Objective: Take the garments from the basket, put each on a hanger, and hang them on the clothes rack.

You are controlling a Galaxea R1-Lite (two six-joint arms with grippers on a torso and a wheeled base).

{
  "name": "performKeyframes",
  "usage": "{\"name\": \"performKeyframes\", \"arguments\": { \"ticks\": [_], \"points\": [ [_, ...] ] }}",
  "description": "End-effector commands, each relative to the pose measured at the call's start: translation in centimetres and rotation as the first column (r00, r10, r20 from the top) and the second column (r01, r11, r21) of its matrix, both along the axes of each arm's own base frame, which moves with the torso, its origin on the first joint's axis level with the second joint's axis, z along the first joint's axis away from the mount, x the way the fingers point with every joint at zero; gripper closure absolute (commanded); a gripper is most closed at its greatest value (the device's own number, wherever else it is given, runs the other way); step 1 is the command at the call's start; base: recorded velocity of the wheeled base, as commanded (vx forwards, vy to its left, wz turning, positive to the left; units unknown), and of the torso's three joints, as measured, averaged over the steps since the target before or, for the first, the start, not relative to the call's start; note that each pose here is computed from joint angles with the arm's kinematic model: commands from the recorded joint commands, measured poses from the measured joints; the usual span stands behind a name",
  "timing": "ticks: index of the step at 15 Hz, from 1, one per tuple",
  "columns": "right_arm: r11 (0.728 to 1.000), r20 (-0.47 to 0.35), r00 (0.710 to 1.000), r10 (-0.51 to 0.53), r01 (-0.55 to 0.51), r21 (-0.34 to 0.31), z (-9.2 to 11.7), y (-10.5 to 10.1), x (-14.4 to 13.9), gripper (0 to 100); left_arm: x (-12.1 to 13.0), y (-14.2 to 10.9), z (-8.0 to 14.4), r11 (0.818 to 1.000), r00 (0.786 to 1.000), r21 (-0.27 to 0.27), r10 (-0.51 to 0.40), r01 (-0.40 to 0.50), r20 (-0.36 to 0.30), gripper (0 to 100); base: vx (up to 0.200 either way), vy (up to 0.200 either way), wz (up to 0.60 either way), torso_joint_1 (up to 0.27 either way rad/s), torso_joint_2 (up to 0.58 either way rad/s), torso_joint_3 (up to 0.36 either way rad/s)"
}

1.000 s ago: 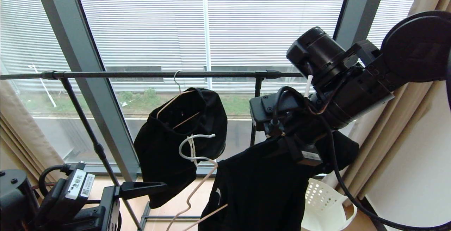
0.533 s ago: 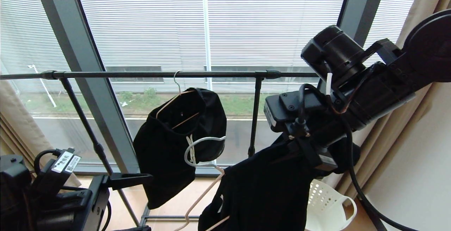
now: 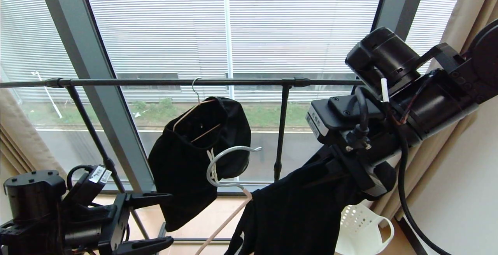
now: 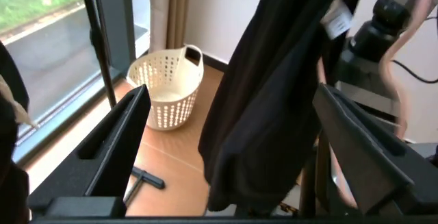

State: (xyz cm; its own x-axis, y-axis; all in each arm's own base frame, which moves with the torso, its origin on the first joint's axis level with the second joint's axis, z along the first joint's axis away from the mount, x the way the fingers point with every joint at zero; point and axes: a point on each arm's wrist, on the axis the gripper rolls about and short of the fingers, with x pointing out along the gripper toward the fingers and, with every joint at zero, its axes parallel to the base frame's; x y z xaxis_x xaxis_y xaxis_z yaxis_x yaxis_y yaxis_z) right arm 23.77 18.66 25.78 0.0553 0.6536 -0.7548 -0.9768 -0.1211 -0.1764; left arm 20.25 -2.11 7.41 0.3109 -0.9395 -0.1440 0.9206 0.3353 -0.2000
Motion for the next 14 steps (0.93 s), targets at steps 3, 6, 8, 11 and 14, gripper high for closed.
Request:
{"name": "performKeyframes", "arguments": {
  "ticks": [3, 6, 8, 11, 14],
  "points": [
    [1.0, -0.006, 1.0, 0.008, -0.008, 0.014, 0.0, 0.1, 0.0, 100, -0.2, -1.2, -1.0, 0.999, 1.0, 0.044, -0.005, 0.006, -0.015, 0, 0.0, 0.0, 0.0, 0.0, 0.0, 0.0],
    [1.0, 0.004, 1.0, 0.004, -0.004, 0.027, 0.1, 0.2, 0.1, 100, -1.2, -2.5, -1.3, 0.995, 0.998, 0.076, -0.057, 0.057, 0.001, 0, 0.0, 0.0, 0.0, 0.0, 0.0, 0.0],
    [0.999, 0.007, 1.0, 0.003, -0.003, 0.034, 0.0, 0.3, 0.3, 100, -1.5, -3.1, -1.5, 0.993, 0.996, 0.078, -0.092, 0.092, -0.006, 0, 0.0, 0.0, 0.0, 0.0, 0.0, 0.0],
    [0.998, -0.013, 1.0, 0.021, -0.02, 0.059, 0.1, 0.5, 0.1, 100, -1.5, -3.4, -1.6, 0.991, 0.994, 0.079, -0.107, 0.108, -0.013, 0, 0.0, 0.0, 0.0, 0.0, 0.0, 0.0],
    [0.996, -0.016, 0.999, 0.049, -0.047, 0.078, 0.4, 0.9, -0.2, 100, -1.6, -3.7, -1.7, 0.989, 0.992, 0.079, -0.123, 0.124, -0.016, 0, 0.0, 0.0, 0.0, 0.0, 0.0, 0.0]
  ]
}}
